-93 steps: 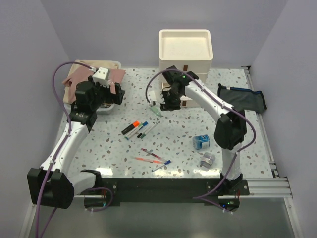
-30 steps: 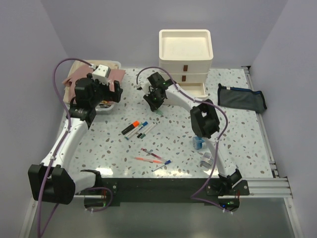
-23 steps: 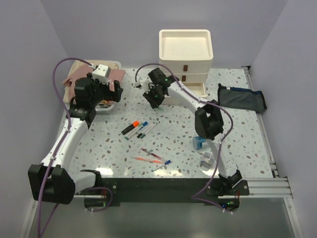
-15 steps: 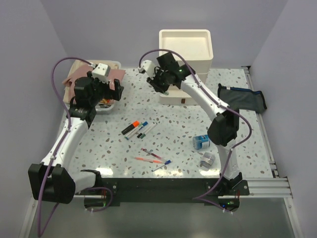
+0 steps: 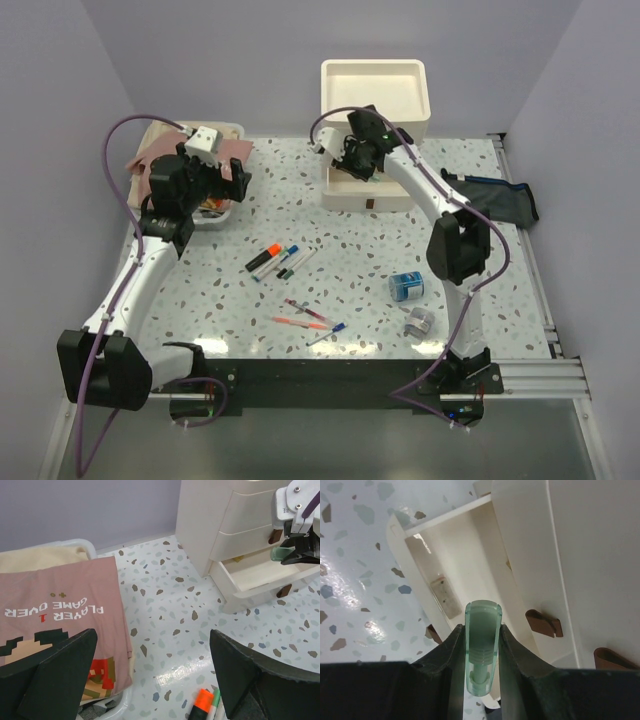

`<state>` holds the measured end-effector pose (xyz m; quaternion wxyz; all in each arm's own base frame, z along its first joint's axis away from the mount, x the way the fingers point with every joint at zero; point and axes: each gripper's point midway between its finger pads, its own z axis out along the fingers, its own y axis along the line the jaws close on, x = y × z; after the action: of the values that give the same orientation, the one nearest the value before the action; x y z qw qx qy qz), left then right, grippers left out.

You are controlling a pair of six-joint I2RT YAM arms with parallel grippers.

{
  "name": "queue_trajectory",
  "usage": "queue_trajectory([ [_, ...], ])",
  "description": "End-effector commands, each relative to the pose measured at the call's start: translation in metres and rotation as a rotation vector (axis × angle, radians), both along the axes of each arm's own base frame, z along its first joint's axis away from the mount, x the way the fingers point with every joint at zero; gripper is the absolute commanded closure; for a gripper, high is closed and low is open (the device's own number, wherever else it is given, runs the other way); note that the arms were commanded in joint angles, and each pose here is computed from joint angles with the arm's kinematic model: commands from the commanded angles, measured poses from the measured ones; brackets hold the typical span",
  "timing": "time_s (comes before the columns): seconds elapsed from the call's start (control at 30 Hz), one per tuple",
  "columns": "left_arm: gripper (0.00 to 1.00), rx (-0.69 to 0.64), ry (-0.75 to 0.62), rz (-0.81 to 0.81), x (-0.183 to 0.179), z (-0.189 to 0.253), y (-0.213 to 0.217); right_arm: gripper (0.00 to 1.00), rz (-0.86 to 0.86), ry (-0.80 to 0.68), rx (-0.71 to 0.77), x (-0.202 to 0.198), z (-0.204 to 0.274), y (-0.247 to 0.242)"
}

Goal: Sort the stationery into containers
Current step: Place the stationery in the drawer.

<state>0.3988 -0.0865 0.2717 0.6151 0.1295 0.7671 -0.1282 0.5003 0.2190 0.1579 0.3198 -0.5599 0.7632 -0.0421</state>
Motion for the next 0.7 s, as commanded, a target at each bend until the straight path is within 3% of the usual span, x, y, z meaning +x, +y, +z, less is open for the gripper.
queue_trajectory([
  [0.0, 0.0, -0.024, -0.084, -0.01, 0.007, 0.029, -0.001, 0.92, 0.065, -0.098, -0.061, 0.013, 0.009, -0.001],
  [0.13, 0.0, -0.024, -0.079, -0.008, 0.008, 0.028, -0.001, 0.86, 0.098, -0.102, -0.086, 0.009, 0.003, -0.003],
  [0.4, 0.0, -0.024, -0.079, -0.01, 0.011, 0.027, -0.002, 0.51, 0.096, -0.188, -0.068, 0.01, 0.013, -0.007],
  [0.57, 0.0, -0.037, -0.082, -0.014, 0.011, 0.027, -0.003, 0.48, 0.057, -0.207, -0.016, 0.004, 0.026, -0.008],
  [0.67, 0.0, -0.041, -0.079, -0.021, 0.01, 0.026, -0.005, 0.52, 0.043, -0.187, 0.037, -0.006, 0.032, -0.008],
])
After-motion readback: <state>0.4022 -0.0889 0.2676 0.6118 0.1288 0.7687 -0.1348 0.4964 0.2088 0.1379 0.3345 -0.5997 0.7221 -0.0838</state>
